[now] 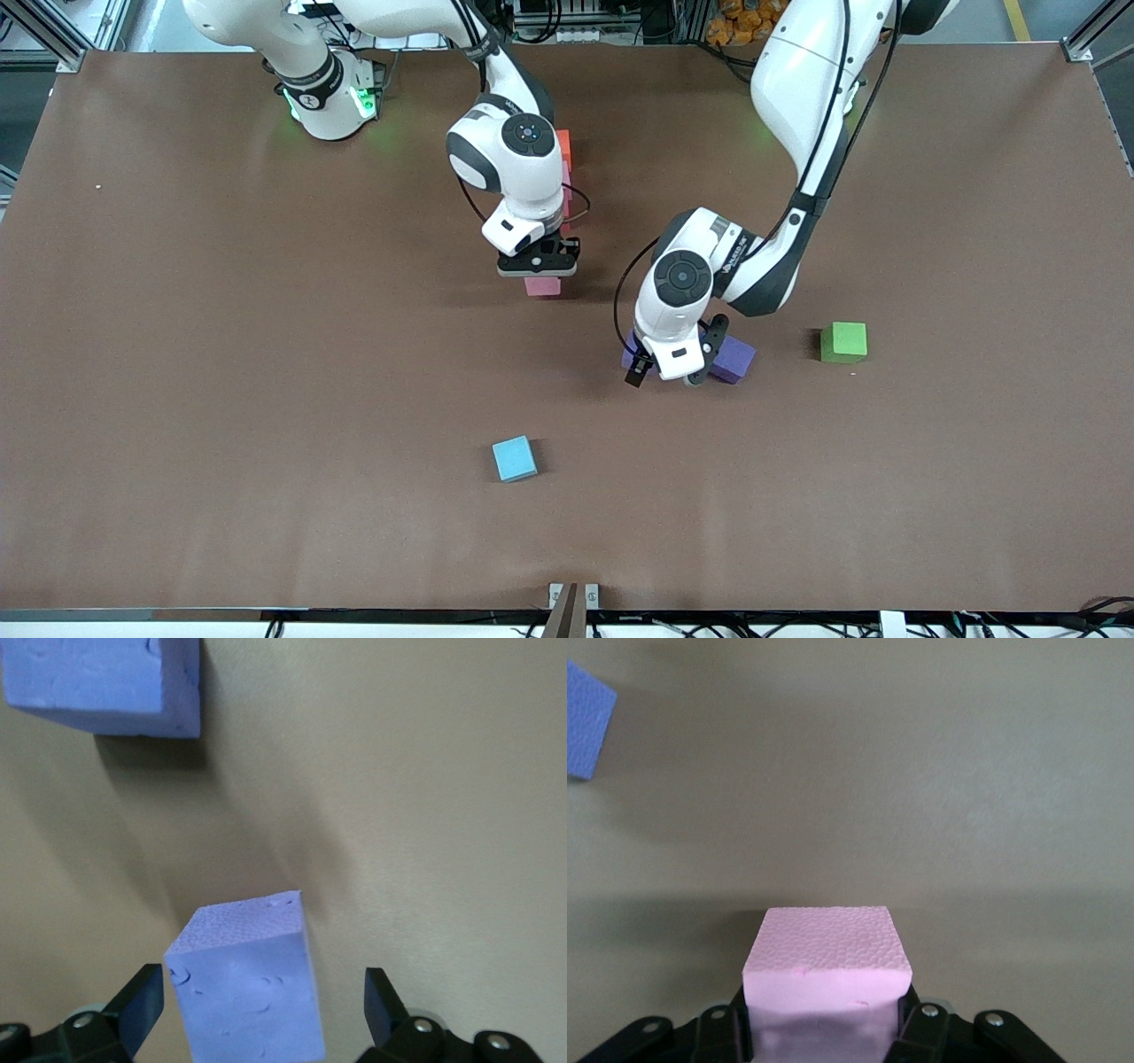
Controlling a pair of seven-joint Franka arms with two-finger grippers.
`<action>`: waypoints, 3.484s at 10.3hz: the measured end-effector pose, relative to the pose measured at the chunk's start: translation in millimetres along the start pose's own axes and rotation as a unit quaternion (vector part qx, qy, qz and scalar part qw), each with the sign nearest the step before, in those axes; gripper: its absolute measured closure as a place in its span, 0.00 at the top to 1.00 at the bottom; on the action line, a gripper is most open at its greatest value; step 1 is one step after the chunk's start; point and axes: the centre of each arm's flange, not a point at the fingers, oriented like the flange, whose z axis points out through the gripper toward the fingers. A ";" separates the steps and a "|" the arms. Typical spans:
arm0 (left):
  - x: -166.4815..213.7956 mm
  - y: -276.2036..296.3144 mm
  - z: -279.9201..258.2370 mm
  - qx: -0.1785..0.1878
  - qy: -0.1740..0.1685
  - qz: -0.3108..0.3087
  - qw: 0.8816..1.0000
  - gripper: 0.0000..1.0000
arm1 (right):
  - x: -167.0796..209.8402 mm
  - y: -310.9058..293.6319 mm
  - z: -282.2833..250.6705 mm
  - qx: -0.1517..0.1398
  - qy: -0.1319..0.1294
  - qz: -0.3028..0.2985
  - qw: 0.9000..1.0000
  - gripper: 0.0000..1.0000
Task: Arrange blocks into number 1
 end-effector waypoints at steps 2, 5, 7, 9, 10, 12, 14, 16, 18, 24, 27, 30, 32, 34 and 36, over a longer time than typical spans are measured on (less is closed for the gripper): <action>-1.4 -3.3 17.0 0.013 -0.002 -0.002 1.000 1.00 | -20.8 -1.8 11.8 -0.006 -0.018 -0.005 1.000 0.58; -2.3 -4.6 27.5 0.016 -0.002 0.002 1.000 0.92 | -51.9 -12.7 20.4 -0.010 -0.033 -0.023 0.999 0.58; -2.7 -3.4 26.2 0.013 -0.003 0.008 1.000 0.65 | -63.4 -20.4 20.1 -0.009 -0.035 -0.029 0.999 0.58; -3.7 -2.0 24.4 0.010 -0.003 0.018 1.000 0.61 | -71.6 -23.9 21.4 -0.010 -0.038 -0.032 0.999 0.58; -5.4 -1.1 22.9 0.008 -0.004 0.027 1.000 0.61 | -75.5 -24.0 23.2 -0.012 -0.041 -0.034 0.999 0.59; -13.6 -0.5 20.6 0.006 -0.009 0.048 0.999 0.61 | -80.9 -20.1 28.8 -0.018 -0.046 -0.034 0.998 0.69; -20.2 0.7 17.8 0.003 -0.012 0.064 0.998 0.60 | -78.3 -20.5 22.3 -0.011 -0.041 -0.024 0.999 0.98; -24.8 2.4 13.9 -0.002 -0.014 0.097 0.995 0.60 | -61.9 -11.5 -5.1 0.005 -0.029 -0.006 1.000 1.00; -49.2 0.8 4.4 -0.010 -0.022 0.142 0.990 0.60 | -40.4 21.0 -42.8 0.021 -0.020 0.023 0.999 1.00; -173.0 -32.1 -15.0 -0.022 -0.033 0.286 0.957 0.60 | 58.2 189.0 -132.8 0.019 -0.014 0.007 1.000 1.00; -214.9 -56.1 -4.5 -0.014 -0.013 0.352 0.936 0.60 | 110.4 257.4 -175.8 0.008 -0.022 0.024 0.999 1.00; -241.8 -77.7 12.2 -0.003 0.009 0.402 0.916 0.60 | 152.2 306.7 -227.2 0.010 -0.004 0.043 0.999 1.00; -247.4 -82.9 17.6 0.001 0.011 0.420 0.908 0.60 | 172.4 344.1 -249.4 0.010 0.013 0.044 0.999 1.00; -253.4 -89.5 21.5 0.004 0.019 0.444 0.896 0.60 | 188.0 379.8 -279.6 0.004 0.010 0.048 0.999 1.00; -257.8 -92.8 21.8 0.004 0.022 0.473 0.881 0.60 | 198.4 403.3 -311.3 -0.002 0.000 0.039 0.999 1.00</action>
